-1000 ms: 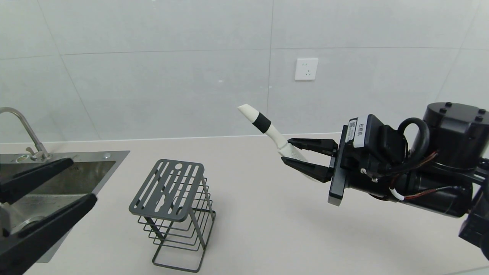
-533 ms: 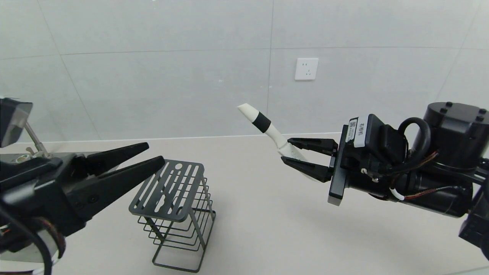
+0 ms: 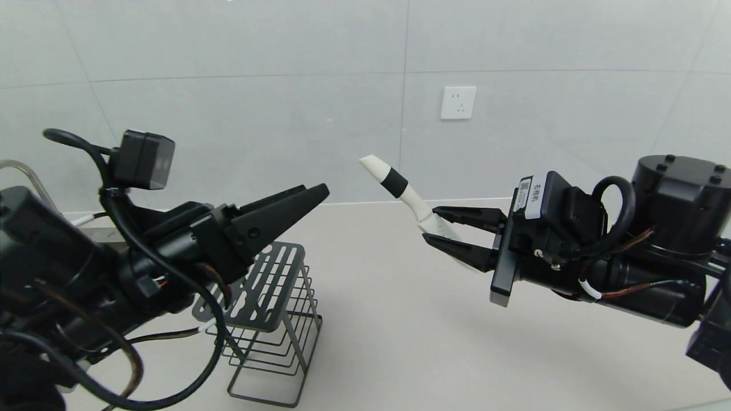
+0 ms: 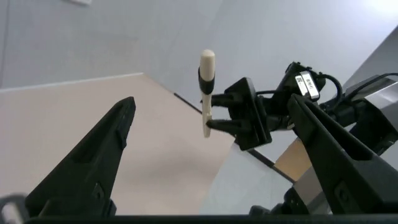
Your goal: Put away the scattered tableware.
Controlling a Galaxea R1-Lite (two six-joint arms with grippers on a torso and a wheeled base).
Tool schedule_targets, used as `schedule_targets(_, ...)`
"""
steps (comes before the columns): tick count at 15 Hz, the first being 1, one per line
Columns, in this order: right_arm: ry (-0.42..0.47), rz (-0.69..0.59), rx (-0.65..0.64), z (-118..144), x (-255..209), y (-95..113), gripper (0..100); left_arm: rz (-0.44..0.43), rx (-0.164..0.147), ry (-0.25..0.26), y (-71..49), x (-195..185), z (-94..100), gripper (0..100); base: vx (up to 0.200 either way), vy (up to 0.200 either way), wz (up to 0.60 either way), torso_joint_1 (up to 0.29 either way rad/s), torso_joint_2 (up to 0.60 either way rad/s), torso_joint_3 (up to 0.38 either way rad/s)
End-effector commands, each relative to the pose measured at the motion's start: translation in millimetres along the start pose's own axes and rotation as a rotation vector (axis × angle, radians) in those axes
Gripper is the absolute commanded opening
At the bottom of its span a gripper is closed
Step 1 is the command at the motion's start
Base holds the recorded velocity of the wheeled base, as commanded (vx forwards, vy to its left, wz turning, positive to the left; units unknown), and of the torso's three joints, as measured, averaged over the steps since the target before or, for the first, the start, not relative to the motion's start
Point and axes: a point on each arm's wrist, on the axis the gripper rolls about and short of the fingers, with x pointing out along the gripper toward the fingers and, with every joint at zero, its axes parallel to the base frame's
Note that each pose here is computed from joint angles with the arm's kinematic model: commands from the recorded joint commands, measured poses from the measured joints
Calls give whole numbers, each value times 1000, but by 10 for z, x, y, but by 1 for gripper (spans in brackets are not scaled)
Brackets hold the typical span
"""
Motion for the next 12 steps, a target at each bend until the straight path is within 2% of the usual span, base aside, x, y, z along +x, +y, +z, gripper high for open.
schedule_targets(1, -4, -15, 6, 9, 2, -10, 0, -15, -48, 81, 176, 241, -369, 100, 0, 0, 0, 0, 0, 0)
schedule_targets(4, 5, -47, 18, 13, 12, -26, 0, -33, -40, 69, 245, 411, -429, 100, 0, 0, 0, 0, 0, 0)
schedule_targets(6, 8, -51, 18, 13, 12, -27, 0, -68, -34, 54, 217, 547, -426, 100, 0, 0, 0, 0, 0, 0)
schedule_targets(9, 4, -54, 17, 19, 22, -36, 0, -72, -12, -27, 238, 820, -370, 100, 0, 0, 0, 0, 0, 0)
schedule_targets(12, -3, -58, 13, 19, 45, -46, 0, -94, -1, -59, 249, 970, -346, 100, 0, 0, 0, 0, 0, 0)
